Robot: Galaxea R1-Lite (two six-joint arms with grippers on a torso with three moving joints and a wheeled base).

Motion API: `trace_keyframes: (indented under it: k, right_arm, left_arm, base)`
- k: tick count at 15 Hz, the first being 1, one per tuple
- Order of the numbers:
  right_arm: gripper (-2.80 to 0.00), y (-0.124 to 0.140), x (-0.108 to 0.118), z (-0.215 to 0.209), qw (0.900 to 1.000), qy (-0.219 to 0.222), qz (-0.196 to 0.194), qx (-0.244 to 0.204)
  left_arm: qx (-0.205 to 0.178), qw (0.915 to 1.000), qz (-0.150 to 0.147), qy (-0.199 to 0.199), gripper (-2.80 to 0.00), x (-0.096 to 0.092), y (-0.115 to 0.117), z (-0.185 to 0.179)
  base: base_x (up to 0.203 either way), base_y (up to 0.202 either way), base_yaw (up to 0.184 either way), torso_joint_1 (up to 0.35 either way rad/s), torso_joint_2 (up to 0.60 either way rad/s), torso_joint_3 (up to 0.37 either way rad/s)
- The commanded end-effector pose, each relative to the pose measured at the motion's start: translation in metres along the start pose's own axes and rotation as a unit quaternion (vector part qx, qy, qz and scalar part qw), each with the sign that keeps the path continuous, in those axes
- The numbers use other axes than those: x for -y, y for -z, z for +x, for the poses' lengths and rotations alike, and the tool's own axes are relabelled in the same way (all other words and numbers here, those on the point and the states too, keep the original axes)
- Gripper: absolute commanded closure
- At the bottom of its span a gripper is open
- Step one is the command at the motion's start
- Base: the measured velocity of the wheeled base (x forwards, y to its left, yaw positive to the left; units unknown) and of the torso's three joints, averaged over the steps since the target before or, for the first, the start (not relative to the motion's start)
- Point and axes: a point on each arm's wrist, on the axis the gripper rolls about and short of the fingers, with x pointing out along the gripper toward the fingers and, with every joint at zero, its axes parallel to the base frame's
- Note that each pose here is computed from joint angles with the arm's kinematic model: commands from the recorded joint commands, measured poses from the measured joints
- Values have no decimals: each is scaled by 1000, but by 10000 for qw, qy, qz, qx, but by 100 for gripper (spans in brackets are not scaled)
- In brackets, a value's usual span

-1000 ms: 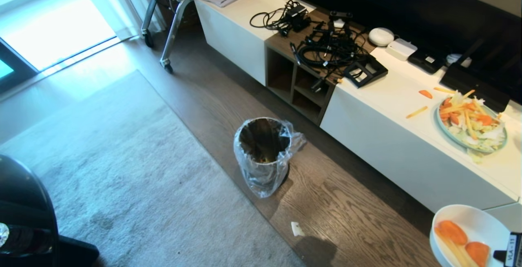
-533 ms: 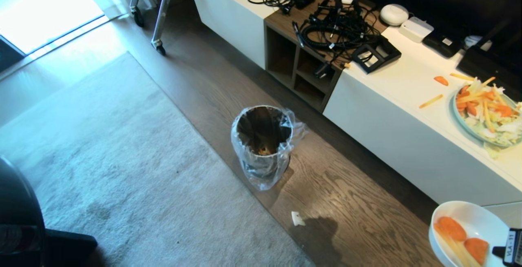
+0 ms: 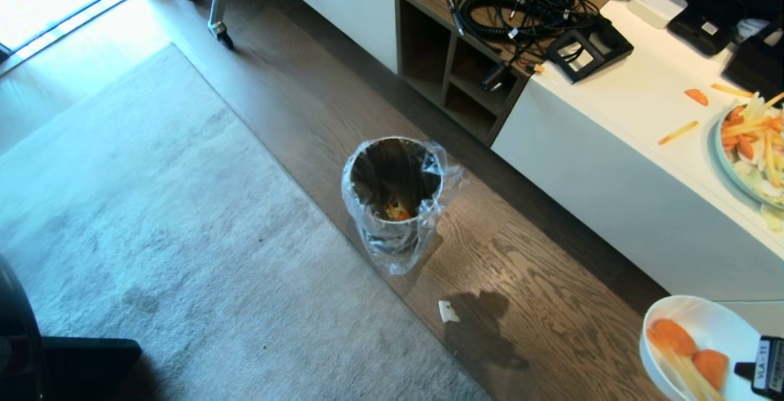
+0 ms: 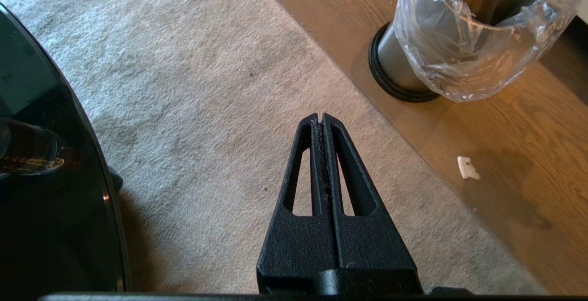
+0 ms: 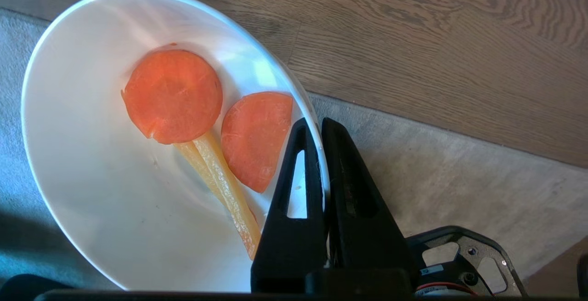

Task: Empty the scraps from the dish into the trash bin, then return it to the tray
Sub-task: Move the bowl over the trash can

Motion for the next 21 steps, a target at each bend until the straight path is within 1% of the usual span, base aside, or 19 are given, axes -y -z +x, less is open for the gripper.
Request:
trace_keyframes:
  k: [1, 3, 5, 7, 9, 13, 15, 18, 19, 21]
  right_arm:
    - [0, -6, -5, -1, 9995, -170, -94, 264]
    - [0, -15, -11, 0, 9961, -316, -502, 661]
    - [0, -25, -20, 1, 9894, -552, -781, 1094]
    - [0, -35, -30, 5, 9819, -700, -1027, 1431]
    - [0, -44, -38, 7, 9776, -790, -1103, 1608]
    - [0, -69, -62, 17, 9749, -876, -1081, 1738]
    - [0, -87, -82, 23, 9725, -977, -1074, 1821]
    - [0, -113, -125, 34, 9660, -1252, -1153, 1947]
    - [0, -120, -141, 38, 9627, -1356, -1250, 1982]
    - [0, -128, -175, 49, 9523, -1466, -1630, 2122]
  left_arm:
    - [4, 10000, -5, -2, 0, 0, 0, 0]
    - [4, 10000, -5, -2, 0, 0, 0, 0]
    - [4, 10000, -5, -2, 0, 0, 0, 0]
    - [4, 10000, -5, -2, 0, 0, 0, 0]
    - [4, 10000, -5, -2, 0, 0, 0, 0]
    - [4, 10000, -5, -2, 0, 0, 0, 0]
    - [4, 10000, -5, -2, 0, 0, 0, 0]
    - [4, 10000, -5, -2, 0, 0, 0, 0]
    - [4, 10000, -5, -2, 0, 0, 0, 0]
    - [4, 10000, -5, -2, 0, 0, 0, 0]
  base:
    - [0, 0, 0, 3, 2, -202]
    - [0, 0, 0, 4, 4, -203]
    - [0, 0, 0, 0, 0, -153]
    - [0, 0, 0, 4, 5, -52]
    - [0, 0, 0, 0, 0, 0]
    - [0, 0, 0, 0, 0, 0]
    - [0, 0, 0, 0, 0, 0]
    - [0, 0, 0, 0, 0, 0]
    - [0, 0, 0, 0, 0, 0]
    - [0, 0, 0, 0, 0, 0]
